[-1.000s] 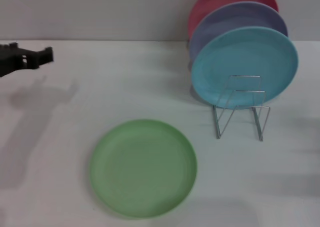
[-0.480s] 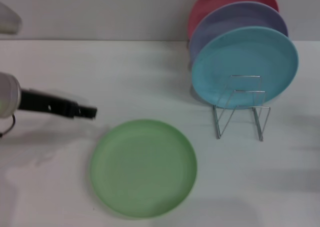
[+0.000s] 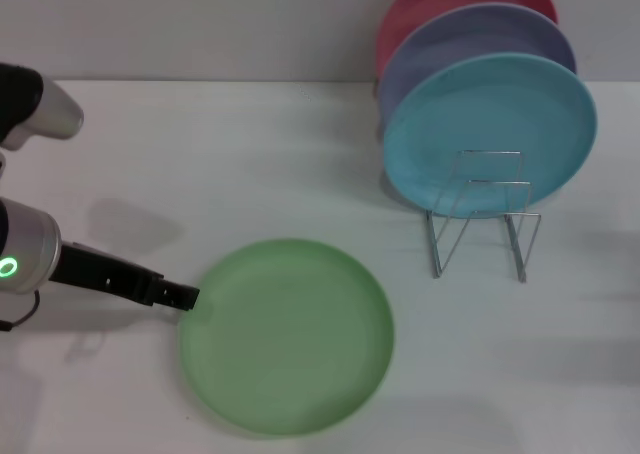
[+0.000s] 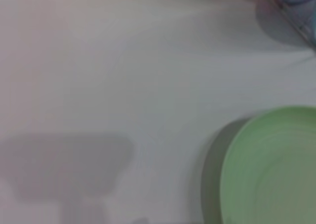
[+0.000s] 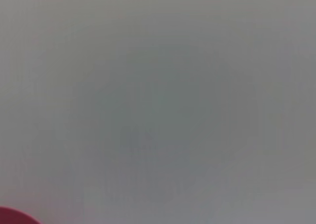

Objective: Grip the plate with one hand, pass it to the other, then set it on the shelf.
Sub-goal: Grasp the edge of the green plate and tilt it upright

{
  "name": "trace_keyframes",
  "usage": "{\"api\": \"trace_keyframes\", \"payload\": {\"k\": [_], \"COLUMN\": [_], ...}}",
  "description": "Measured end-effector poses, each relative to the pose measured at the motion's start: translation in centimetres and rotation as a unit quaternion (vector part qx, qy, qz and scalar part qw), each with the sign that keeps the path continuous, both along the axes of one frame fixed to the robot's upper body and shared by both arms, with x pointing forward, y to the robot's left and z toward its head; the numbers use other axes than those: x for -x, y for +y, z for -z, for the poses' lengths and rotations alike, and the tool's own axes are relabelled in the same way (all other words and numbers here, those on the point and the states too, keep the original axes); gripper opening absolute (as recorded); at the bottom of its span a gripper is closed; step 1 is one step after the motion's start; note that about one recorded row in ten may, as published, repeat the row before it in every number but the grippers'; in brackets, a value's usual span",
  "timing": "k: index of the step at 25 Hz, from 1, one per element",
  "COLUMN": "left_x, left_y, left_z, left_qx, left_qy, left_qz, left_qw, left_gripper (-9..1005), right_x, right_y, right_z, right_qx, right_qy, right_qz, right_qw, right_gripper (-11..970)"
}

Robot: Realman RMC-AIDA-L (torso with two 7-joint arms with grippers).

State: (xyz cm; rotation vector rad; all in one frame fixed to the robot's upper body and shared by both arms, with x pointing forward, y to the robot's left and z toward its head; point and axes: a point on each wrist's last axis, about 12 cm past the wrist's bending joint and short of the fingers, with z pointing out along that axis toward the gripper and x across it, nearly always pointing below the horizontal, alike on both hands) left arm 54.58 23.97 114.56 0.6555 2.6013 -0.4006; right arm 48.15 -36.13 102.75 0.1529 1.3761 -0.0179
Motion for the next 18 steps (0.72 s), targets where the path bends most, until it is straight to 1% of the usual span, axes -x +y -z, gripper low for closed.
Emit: {"api": "trace_keyframes", "payload": {"k": [2,6,18], "left_x": [0.0,0.0,0.0], "left_y": [0.0,-0.2,-0.8], "left_z": [0.6,1.1,1.9], "left_qx": [-0.001,-0.002,-0.004], "left_qy": [0.011,0.020,0.037], "left_qz": [0.000,0.002,0.009], "left_qw": [1.000,1.000,0.999], "left_gripper": [841,841,842], "right_x": [0.0,0.1,0.1], "right_y": [0.0,0.0,-0.1], "right_z": [0.0,0.0,0.1], "right_qx": [0.000,0.000,0.000], "right_qy": [0.000,0.000,0.001], "right_qz": [0.000,0.001,0.001], "right_qw": [1.000,1.000,1.000], "right_gripper": [785,785,784]}}
